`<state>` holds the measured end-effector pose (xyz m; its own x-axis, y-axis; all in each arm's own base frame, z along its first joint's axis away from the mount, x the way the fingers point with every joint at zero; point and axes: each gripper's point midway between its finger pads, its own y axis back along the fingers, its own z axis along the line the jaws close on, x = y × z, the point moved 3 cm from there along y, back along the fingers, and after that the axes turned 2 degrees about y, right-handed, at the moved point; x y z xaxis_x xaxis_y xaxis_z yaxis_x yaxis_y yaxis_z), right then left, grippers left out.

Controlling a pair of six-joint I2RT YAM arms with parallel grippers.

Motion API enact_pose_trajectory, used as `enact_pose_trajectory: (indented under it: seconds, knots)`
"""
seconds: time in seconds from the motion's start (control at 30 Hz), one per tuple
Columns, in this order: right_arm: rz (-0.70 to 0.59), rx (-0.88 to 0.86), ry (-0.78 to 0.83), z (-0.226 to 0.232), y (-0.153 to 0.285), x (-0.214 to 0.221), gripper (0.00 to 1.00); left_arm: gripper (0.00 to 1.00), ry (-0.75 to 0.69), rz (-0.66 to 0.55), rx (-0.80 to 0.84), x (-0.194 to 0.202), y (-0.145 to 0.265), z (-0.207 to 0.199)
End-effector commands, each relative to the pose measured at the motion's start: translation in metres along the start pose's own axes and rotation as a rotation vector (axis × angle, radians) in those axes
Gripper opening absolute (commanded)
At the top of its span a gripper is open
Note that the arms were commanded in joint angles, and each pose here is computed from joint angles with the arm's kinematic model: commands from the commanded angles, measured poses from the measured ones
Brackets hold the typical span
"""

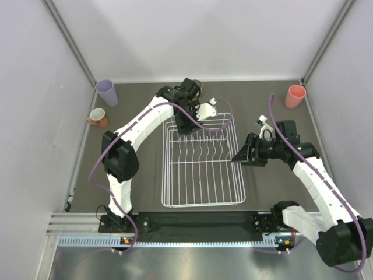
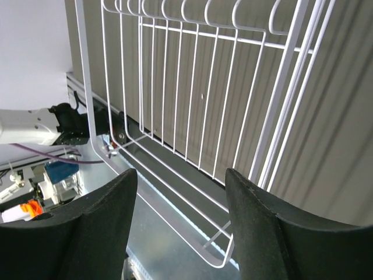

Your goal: Load the cups into the dish rack

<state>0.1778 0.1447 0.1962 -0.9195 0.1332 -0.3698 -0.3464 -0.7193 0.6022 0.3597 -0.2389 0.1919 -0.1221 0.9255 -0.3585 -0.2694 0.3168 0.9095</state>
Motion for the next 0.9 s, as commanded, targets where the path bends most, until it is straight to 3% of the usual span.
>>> enact_pose_trajectory:
  seconds: [0.0,0.87]
  knots:
    - [-0.017,-0.006,0.010,-0.003,-0.001,-0.005,0.62,0.00,-0.029,-0.020,-0.038,-0.002,-0.003,0.013]
    - [0.000,0.006,-0.020,-0.017,-0.010,-0.005,0.62,0.00,-0.010,0.030,-0.017,0.020,-0.044,0.025]
